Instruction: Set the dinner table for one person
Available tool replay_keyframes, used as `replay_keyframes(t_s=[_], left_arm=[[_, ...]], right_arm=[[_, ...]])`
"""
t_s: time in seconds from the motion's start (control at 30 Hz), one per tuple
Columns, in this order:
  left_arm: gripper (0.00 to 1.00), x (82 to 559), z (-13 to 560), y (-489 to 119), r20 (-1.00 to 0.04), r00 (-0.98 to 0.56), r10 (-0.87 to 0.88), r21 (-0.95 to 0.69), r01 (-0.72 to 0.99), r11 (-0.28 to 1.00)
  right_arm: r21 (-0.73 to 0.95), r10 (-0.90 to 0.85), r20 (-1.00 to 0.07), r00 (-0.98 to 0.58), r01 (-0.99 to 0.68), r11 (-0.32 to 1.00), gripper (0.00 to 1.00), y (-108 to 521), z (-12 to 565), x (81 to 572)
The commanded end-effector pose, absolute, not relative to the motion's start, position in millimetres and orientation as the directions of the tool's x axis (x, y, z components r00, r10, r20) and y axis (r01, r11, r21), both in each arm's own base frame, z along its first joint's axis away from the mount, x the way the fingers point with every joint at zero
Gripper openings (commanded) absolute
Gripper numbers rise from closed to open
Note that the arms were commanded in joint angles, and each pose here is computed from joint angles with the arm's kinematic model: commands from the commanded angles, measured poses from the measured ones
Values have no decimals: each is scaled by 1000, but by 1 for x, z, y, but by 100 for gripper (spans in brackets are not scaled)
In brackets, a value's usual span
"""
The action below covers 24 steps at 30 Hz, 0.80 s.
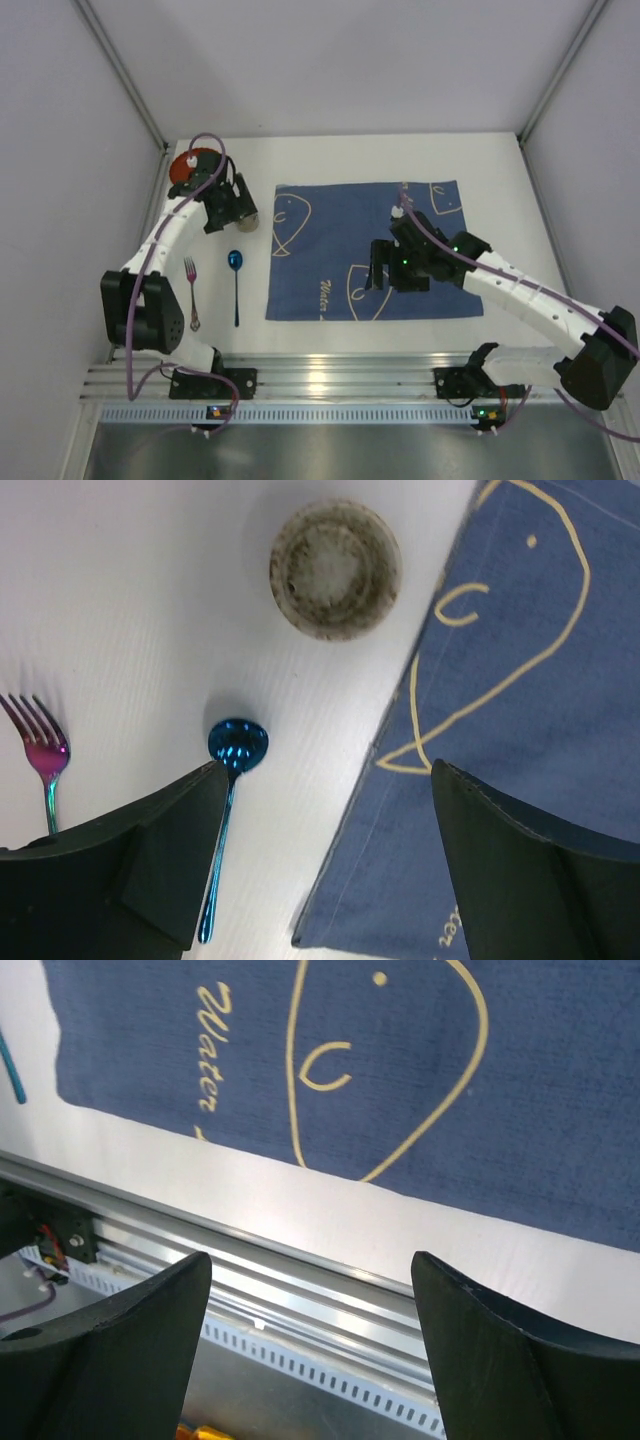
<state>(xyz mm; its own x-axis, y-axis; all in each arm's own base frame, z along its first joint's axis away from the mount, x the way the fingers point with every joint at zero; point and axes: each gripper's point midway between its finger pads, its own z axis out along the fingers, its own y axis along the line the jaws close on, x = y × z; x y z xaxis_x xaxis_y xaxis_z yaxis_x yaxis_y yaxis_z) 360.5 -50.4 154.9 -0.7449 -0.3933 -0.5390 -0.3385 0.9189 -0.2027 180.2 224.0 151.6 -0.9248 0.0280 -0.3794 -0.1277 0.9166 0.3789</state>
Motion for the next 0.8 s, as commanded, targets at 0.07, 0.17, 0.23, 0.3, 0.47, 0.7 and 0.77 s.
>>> replay_keyframes(t_s=[0.07, 0.17, 0.23, 0.3, 0.47, 0.7, 0.77], left_arm=[[81, 419, 157, -25, -594, -688, -417, -217, -362, 907], [66, 431, 144, -21, -575, -700, -424, -226, -362, 904], [57, 436, 137, -19, -568, -705, -425, -229, -361, 904], [51, 437, 125, -18, -550, -720, -424, -215, -369, 904], [50, 440, 104, -15, -515, -738, -435, -200, -389, 899], [48, 444, 79, -11, -484, -752, -448, -183, -414, 892], [48, 446, 71, -12, -471, -759, -449, -179, -416, 892]], right_arm=[[387, 35, -395, -918, -132, 913, 81, 203, 150, 168], [363, 27, -407, -913, -135, 922, 80, 192, 149, 171], [339, 22, -405, -914, -128, 932, 80, 185, 148, 175], [322, -6, -407, -913, -149, 935, 80, 181, 150, 178], [290, -51, -398, -916, -179, 940, 80, 176, 148, 185], [268, -81, -380, -921, -194, 944, 80, 171, 146, 192], [265, -85, -376, -923, -195, 944, 80, 170, 145, 193]])
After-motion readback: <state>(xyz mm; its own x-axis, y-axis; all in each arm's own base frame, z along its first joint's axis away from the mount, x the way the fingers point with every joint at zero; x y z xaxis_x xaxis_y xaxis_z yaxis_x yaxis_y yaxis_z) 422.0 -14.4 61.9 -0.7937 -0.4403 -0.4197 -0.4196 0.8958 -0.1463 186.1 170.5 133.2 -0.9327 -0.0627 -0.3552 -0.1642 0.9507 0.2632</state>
